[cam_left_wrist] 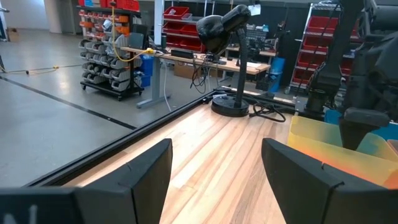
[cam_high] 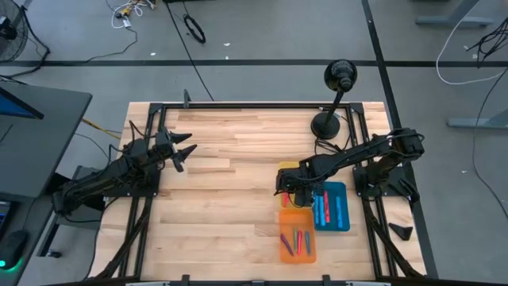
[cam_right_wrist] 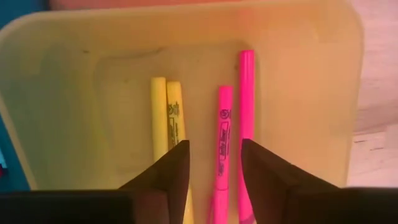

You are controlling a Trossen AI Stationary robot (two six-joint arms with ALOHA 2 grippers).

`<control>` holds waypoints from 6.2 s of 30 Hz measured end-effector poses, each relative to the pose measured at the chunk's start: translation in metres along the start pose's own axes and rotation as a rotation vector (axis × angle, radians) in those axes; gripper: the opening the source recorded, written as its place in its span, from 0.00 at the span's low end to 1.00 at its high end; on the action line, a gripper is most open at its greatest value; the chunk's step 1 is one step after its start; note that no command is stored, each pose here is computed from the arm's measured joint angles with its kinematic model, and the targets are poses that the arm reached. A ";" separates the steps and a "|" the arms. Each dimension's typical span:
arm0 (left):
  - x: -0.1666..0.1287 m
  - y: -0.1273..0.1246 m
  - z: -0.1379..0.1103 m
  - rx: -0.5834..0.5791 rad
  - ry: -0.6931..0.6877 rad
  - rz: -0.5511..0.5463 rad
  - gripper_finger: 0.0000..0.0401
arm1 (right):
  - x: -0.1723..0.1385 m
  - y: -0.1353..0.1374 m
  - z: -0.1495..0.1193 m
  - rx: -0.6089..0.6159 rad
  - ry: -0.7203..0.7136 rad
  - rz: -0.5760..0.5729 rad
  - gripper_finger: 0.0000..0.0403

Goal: Pick & Place Markers
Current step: Return to Home Position

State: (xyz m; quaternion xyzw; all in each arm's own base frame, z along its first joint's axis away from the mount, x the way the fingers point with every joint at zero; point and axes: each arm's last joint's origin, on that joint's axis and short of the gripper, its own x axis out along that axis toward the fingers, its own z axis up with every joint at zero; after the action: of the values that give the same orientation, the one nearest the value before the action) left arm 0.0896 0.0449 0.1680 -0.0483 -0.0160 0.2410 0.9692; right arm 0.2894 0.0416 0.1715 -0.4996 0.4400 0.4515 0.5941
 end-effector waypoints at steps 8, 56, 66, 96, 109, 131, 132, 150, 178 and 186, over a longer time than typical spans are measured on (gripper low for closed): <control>0.000 0.000 0.000 0.000 0.000 0.000 0.63 | -0.012 -0.002 -0.001 0.134 0.008 -0.066 0.36; 0.000 0.000 0.000 0.000 0.000 0.000 0.63 | -0.090 0.092 -0.077 1.202 -0.933 -1.387 0.36; 0.000 0.000 0.000 0.000 0.000 0.000 0.63 | -0.063 0.135 -0.073 1.255 -1.085 -1.226 0.36; 0.000 0.000 0.000 0.000 0.000 0.000 0.63 | -0.046 0.179 -0.065 1.306 -1.122 -1.097 0.36; 0.000 0.000 0.000 0.000 0.000 0.000 0.63 | -0.044 0.184 -0.065 1.311 -1.092 -1.084 0.36; 0.000 0.000 0.000 0.000 0.000 0.000 0.63 | -0.044 0.184 -0.065 1.298 -1.078 -1.091 0.36; 0.000 0.000 0.000 0.000 0.000 0.000 0.63 | -0.044 0.184 -0.065 1.297 -1.078 -1.090 0.36; 0.000 0.000 0.000 0.000 0.000 0.000 0.63 | -0.043 0.184 -0.065 1.297 -1.077 -1.090 0.36; 0.000 0.000 0.000 0.000 0.000 0.000 0.63 | -0.043 0.184 -0.065 1.297 -1.077 -1.090 0.36; 0.000 0.000 0.000 0.000 0.000 0.000 0.63 | -0.043 0.184 -0.065 1.298 -1.077 -1.090 0.36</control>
State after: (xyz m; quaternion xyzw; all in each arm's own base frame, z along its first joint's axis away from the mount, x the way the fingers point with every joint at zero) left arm 0.0896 0.0449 0.1680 -0.0483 -0.0159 0.2410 0.9692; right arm 0.0964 -0.0097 0.1704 0.0585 -0.0155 -0.0436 0.9972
